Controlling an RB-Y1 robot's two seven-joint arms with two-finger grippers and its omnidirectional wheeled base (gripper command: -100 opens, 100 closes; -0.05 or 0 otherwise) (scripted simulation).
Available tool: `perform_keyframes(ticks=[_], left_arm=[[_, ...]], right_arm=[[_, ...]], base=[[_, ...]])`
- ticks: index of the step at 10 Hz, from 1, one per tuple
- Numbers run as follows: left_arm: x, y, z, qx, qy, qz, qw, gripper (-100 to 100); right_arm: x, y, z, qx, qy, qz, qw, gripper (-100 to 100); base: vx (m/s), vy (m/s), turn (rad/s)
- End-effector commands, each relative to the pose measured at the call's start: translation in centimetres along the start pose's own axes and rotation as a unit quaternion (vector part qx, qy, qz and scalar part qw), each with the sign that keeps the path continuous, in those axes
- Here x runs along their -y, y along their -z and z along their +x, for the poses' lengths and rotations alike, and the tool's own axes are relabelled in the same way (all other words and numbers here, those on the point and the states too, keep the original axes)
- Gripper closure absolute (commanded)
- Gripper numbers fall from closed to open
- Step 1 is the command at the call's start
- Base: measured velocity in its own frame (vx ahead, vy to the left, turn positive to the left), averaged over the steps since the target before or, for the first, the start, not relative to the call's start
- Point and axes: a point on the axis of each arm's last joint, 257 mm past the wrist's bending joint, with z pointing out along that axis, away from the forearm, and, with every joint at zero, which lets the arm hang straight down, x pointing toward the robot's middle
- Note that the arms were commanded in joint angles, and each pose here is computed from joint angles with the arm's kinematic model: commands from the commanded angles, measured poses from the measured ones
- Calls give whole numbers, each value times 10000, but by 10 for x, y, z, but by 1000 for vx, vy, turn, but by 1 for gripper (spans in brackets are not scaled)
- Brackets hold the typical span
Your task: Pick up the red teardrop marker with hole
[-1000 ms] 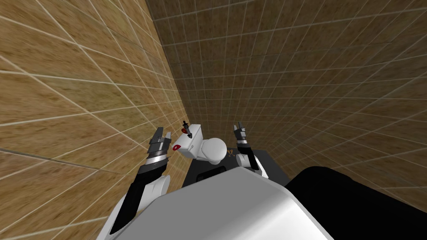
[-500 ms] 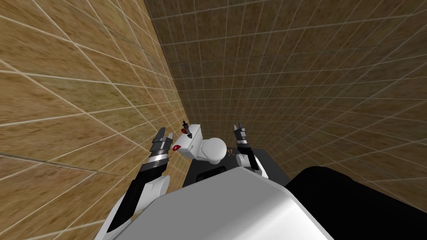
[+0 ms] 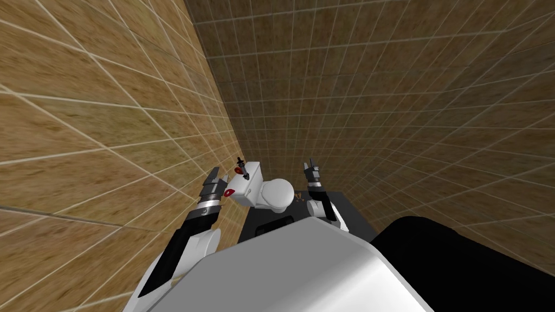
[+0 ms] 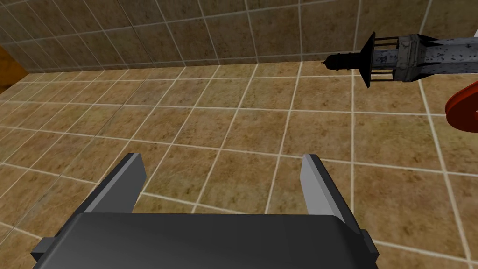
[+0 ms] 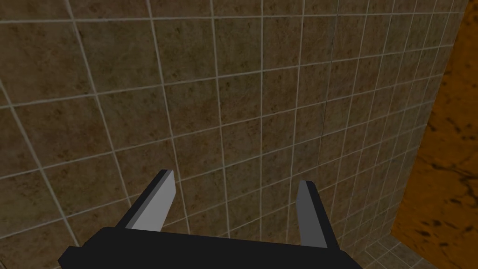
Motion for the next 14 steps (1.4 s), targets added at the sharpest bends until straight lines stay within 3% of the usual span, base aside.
perform_keyframes(ticks=[1,7,11,14], left_arm=[[-10,2,0,-18,81,-219,9997,-100],[-47,8,12,-119,563,-1060,9927,-100],[-72,16,23,-205,867,-1621,9827,-100],[-91,25,35,-300,1127,-2069,9714,-100]], right_arm=[[0,0,0,0,0,0,10000,0],[0,0,0,0,0,0,10000,0],[0,0,0,0,0,0,10000,0],[0,0,0,0,0,0,10000,0]], base=[[-5,20,-37],[-10,29,-56],[-2,36,-55],[4,33,-61]])
